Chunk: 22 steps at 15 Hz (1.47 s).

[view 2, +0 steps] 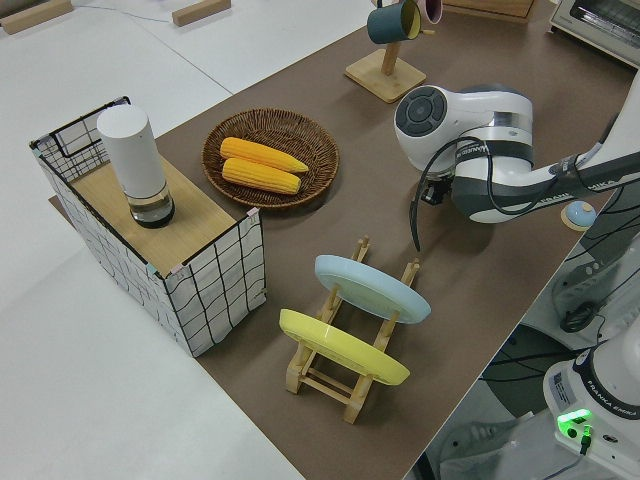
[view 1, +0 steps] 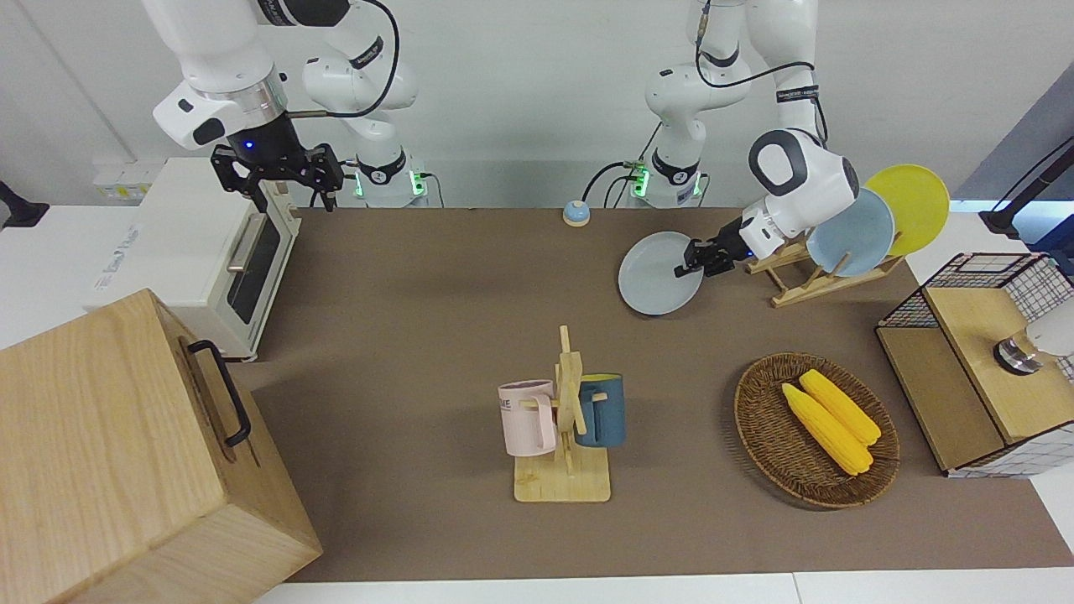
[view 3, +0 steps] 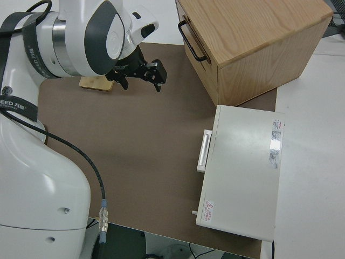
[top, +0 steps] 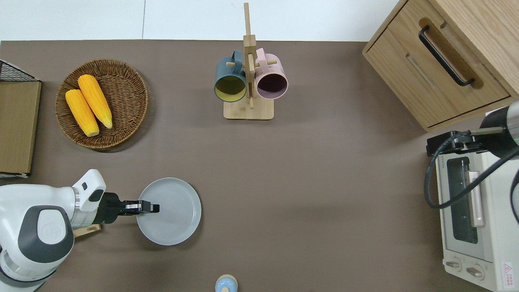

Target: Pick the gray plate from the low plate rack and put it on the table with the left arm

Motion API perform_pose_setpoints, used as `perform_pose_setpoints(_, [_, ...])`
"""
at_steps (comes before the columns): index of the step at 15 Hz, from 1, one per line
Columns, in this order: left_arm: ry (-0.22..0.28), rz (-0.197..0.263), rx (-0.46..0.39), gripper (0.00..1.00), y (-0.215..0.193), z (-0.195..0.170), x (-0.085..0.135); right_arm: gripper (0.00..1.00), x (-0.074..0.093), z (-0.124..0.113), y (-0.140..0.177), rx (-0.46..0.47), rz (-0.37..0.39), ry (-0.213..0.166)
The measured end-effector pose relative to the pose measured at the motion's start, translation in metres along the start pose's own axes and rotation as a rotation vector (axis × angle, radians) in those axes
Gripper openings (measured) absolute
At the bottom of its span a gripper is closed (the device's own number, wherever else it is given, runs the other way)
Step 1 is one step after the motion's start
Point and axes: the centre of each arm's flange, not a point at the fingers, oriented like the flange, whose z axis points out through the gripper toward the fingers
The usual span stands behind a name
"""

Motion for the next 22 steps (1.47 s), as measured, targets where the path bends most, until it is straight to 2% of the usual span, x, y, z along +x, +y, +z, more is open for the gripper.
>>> perform_pose_setpoints(1, [0.000,0.004,0.002,0.08,0.001,0.001,0.000,0.99,0.000,0.000,0.000,0.000,0.000,0.000])
perform_pose_setpoints(2, [-0.002,0.009,0.004,0.15,0.003,0.003,0.000,0.99,0.000,0.000,0.000,0.000,0.000,0.000])
perform_pose_setpoints(6, [-0.011,0.025,0.013,0.54,0.009,0.012,0.000,0.99,0.000,0.000,0.000,0.000,0.000,0.000])
perform_pose_setpoints(10, [-0.006,0.028,0.017,0.97,0.009,0.012,0.001,0.99,0.000,0.000,0.000,0.000,0.000,0.000])
perform_pose_setpoints(16, [0.004,0.042,0.043,1.00,0.008,0.009,0.003,0.99,0.000,0.000,0.000,0.000,0.000,0.000])
perform_pose_setpoints(18, [0.006,0.078,0.097,1.00,0.010,0.001,0.008,0.99,0.000,0.000,0.000,0.000,0.000,0.000])
perform_pose_setpoints(22, [0.044,0.062,0.226,1.00,0.034,-0.031,0.029,0.99,0.000,0.000,0.000,0.000,0.000,0.000])
